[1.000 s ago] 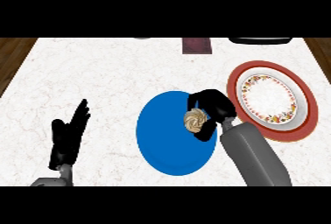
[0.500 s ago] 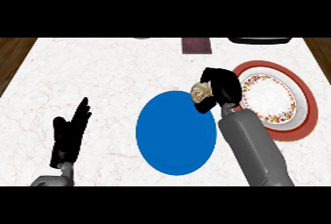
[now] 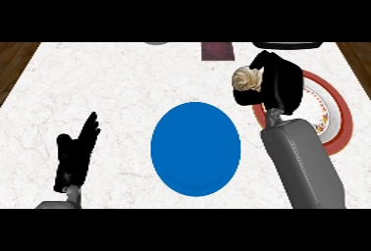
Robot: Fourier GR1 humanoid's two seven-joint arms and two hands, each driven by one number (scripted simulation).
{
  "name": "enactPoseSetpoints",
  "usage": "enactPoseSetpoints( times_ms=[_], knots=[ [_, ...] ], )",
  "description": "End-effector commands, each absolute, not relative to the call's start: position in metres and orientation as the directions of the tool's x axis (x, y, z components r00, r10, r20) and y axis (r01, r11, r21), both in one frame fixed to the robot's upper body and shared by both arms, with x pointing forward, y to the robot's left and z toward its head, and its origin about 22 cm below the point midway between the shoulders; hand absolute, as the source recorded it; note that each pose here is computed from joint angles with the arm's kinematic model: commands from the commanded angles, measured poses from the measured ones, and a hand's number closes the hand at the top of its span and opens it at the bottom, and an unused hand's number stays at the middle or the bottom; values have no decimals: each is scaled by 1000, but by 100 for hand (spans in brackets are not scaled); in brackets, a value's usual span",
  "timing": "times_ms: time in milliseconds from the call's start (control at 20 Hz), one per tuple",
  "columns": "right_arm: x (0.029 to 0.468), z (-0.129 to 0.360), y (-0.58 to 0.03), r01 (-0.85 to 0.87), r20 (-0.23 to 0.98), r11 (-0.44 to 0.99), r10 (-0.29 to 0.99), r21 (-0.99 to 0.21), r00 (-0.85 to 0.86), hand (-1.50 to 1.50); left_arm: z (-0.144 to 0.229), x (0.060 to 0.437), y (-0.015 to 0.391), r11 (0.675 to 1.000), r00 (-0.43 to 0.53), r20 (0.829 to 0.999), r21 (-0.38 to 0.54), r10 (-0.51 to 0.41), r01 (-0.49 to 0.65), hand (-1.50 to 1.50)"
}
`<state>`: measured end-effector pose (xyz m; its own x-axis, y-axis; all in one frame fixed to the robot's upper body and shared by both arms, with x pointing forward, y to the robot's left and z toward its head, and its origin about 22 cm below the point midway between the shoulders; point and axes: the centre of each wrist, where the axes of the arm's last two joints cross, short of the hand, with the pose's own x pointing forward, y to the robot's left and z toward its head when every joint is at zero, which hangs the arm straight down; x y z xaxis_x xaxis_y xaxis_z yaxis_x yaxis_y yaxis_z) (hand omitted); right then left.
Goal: Pick the cupcake from the plate and place it in the plate
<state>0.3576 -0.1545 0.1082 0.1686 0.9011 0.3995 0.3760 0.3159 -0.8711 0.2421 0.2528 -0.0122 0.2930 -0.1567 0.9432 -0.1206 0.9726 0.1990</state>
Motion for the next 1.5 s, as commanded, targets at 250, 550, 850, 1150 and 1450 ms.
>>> enactPoseSetpoints(
  times_ms=[250,550,850,1150,1450],
  knots=[
    [368,113,-229,454,459,291,827,-842,323,150,-19,241,240,974,284,945,201,-163,-108,0],
    [371,92,-263,421,456,290,808,-859,374,150,-17,240,247,972,283,944,208,-170,-109,0],
    [393,78,-286,320,392,266,806,-910,444,150,-22,259,255,974,288,945,194,-154,-114,0],
    [385,48,-325,163,422,394,774,-905,471,150,-14,243,273,974,284,946,194,-155,-114,0],
    [378,24,-349,-59,384,484,757,-873,529,-150,-11,247,270,976,277,948,191,-157,-101,0]
  ],
)
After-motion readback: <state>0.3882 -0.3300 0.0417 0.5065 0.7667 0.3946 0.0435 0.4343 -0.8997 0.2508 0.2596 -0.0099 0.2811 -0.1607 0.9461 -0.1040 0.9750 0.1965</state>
